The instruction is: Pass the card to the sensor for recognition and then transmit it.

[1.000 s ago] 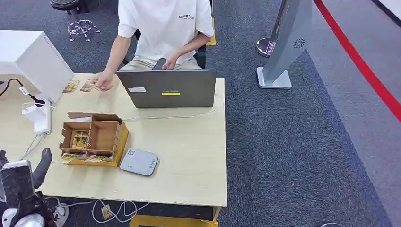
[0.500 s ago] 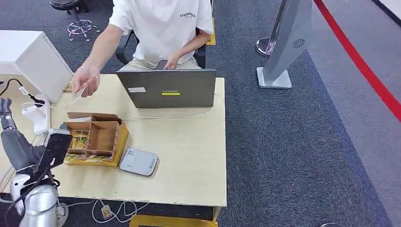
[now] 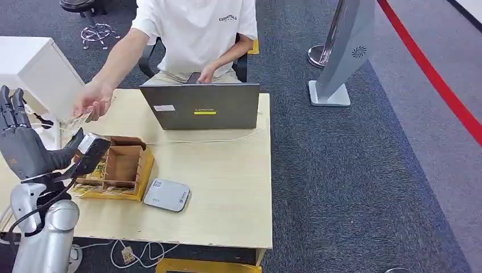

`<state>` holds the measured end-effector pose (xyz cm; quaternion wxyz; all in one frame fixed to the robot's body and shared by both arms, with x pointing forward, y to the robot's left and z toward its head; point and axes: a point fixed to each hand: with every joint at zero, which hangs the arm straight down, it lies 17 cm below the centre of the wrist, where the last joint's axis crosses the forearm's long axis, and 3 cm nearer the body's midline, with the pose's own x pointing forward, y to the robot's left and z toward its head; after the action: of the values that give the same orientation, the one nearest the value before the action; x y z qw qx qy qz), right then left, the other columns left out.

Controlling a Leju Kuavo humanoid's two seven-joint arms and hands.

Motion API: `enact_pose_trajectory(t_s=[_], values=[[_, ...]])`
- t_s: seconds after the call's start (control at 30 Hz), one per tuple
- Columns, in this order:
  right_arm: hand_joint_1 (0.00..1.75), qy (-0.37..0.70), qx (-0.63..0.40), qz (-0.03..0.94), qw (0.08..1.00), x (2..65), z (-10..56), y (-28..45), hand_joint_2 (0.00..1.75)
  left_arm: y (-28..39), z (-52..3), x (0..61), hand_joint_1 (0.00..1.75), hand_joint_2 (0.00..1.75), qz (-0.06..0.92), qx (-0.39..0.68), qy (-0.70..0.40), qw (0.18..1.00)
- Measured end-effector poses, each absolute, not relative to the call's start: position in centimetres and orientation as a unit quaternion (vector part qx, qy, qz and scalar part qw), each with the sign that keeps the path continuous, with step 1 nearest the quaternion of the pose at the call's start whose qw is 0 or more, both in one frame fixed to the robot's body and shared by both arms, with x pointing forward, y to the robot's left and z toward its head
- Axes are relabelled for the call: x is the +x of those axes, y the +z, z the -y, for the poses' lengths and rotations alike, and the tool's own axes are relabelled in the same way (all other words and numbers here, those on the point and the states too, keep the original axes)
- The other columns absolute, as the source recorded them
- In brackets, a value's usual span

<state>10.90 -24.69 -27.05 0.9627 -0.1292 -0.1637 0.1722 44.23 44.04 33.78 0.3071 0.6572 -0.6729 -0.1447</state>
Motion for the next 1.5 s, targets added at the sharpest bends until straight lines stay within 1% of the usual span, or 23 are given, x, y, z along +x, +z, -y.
enact_pose_trajectory(t_s=[0.27,0.57,0.87,0.93,1.07,1.2,1.37,1.5], values=[[0.00,0.190,-0.132,0.153,0.961,10.7,24.6,-27.1,1.75,34.8,-42.7,45.9,1.75,1.75,0.649,0.690,-0.175,0.266],[0.00,0.197,-0.131,0.152,0.960,10.6,24.3,-27.1,1.75,33.8,-42.2,46.9,1.75,1.75,0.647,0.686,-0.193,0.271],[0.00,0.196,-0.132,0.151,0.960,10.6,24.2,-27.1,1.75,32.3,-40.0,47.3,1.75,1.75,0.650,0.675,-0.215,0.276],[0.00,0.196,-0.133,0.150,0.960,10.6,24.2,-27.1,1.75,31.5,-38.4,46.9,1.75,1.75,0.656,0.667,-0.226,0.272],[0.00,0.194,-0.135,0.147,0.960,10.5,24.0,-27.1,1.75,29.0,-31.9,45.1,1.75,1.75,0.674,0.636,-0.278,0.253],[0.00,0.191,-0.134,0.145,0.961,10.3,23.8,-27.1,1.75,26.2,-26.4,43.9,1.75,1.75,0.690,0.590,-0.330,0.259],[0.00,0.182,-0.137,0.141,0.963,10.2,23.4,-27.0,1.75,20.3,-19.8,42.3,1.75,1.75,0.684,0.518,-0.419,0.297],[0.00,0.172,-0.136,0.137,0.966,9.9,23.3,-27.1,1.75,17.0,-17.6,41.5,1.75,1.75,0.662,0.489,-0.468,0.322]])
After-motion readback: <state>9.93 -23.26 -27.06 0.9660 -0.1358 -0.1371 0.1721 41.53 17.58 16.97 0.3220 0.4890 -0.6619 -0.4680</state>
